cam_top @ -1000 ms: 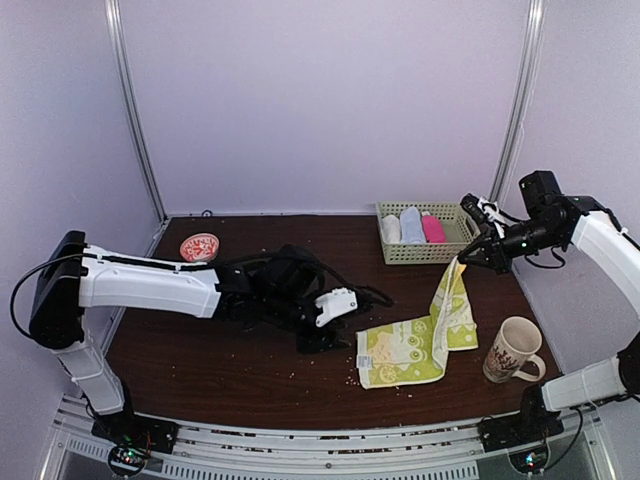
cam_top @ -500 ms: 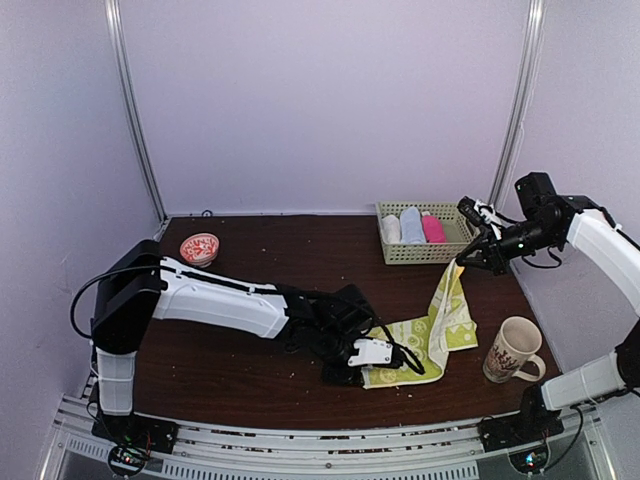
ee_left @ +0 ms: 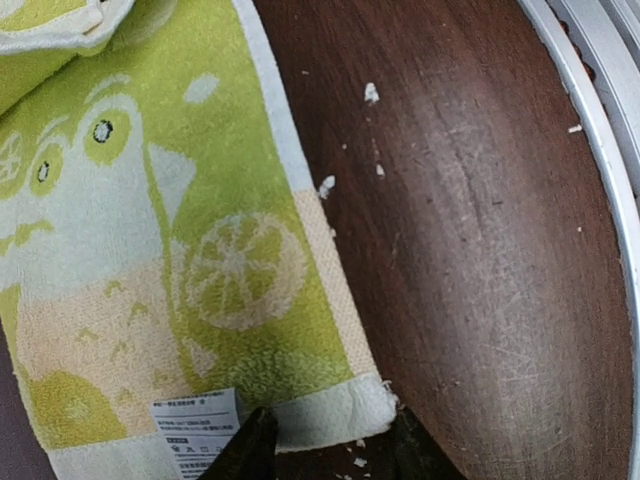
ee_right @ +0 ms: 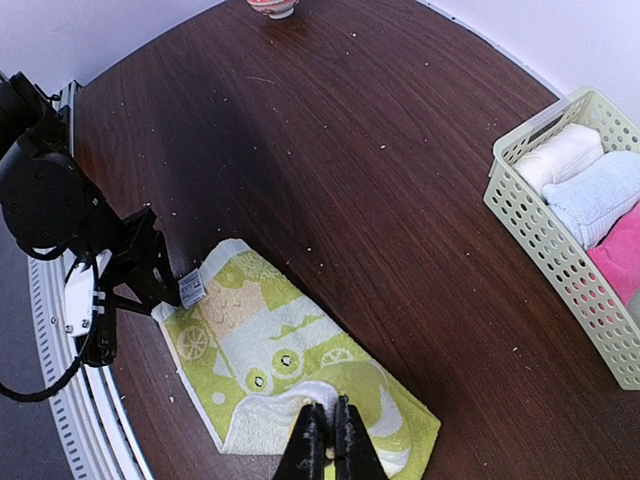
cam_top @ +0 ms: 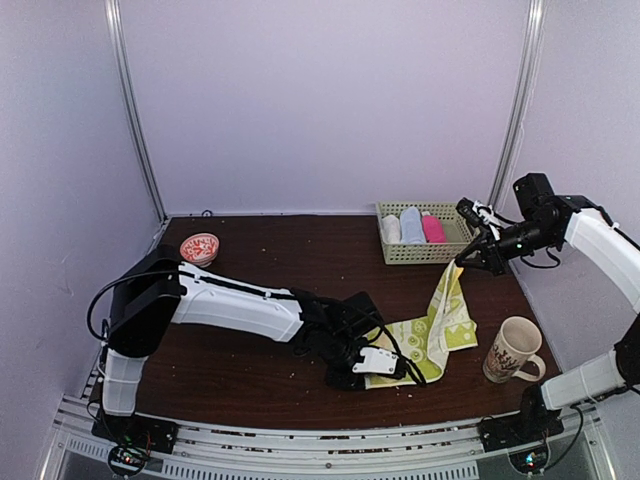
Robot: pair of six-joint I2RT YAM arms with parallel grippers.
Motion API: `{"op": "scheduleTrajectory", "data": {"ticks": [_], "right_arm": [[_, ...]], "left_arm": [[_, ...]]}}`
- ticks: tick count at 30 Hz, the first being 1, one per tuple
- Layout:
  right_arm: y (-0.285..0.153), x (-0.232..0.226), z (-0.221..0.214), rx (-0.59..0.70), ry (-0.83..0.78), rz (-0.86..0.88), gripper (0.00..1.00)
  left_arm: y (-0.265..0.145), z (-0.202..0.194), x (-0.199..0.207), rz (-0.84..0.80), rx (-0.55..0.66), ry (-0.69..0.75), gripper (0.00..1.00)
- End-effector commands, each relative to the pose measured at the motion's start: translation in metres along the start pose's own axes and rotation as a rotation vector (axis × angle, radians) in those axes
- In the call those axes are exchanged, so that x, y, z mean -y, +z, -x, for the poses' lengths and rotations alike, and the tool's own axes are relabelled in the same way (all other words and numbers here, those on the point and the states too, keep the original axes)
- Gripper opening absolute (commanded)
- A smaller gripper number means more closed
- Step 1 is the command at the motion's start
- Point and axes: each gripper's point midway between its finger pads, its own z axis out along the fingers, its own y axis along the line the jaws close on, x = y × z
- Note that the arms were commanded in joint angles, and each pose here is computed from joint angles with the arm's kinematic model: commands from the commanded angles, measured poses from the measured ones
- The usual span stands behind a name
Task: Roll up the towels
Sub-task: Flatten out the towel at the center of the board.
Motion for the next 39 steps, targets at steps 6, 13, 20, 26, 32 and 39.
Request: {"op": "scheduleTrajectory", "data": {"ticks": [6, 13, 20, 26, 32, 39], "right_arm": [[0.003, 0.004, 0.001, 0.005, 0.003, 0.004, 0.0], [0.005, 0.012, 0.005, 0.016, 0.027, -0.009, 0.0], [-0.006, 0.039, 0.031, 0.058, 0.057, -0.124, 0.0], [-0.037, 0.069, 0.082, 0.205, 0.084, -0.291, 0.0], [-0.058, 0.073, 0.116, 0.305, 0.083, -0.326, 0.0], [-0.073, 0.063, 0.13, 0.352, 0.072, -0.319, 0.0]], "left_arm": [[0.022, -0.007, 0.008, 0.039, -0.069, 0.089, 0.24], [-0.015, 0.003, -0.018, 0.161, 0.001, 0.045, 0.0], [-0.124, -0.031, -0.122, 0.448, 0.104, -0.266, 0.0], [-0.233, -0.075, -0.18, 0.683, 0.215, -0.524, 0.0], [-0.311, -0.102, -0.193, 0.858, 0.286, -0.691, 0.0], [-0.358, -0.122, -0.172, 0.963, 0.323, -0.781, 0.0]]}}
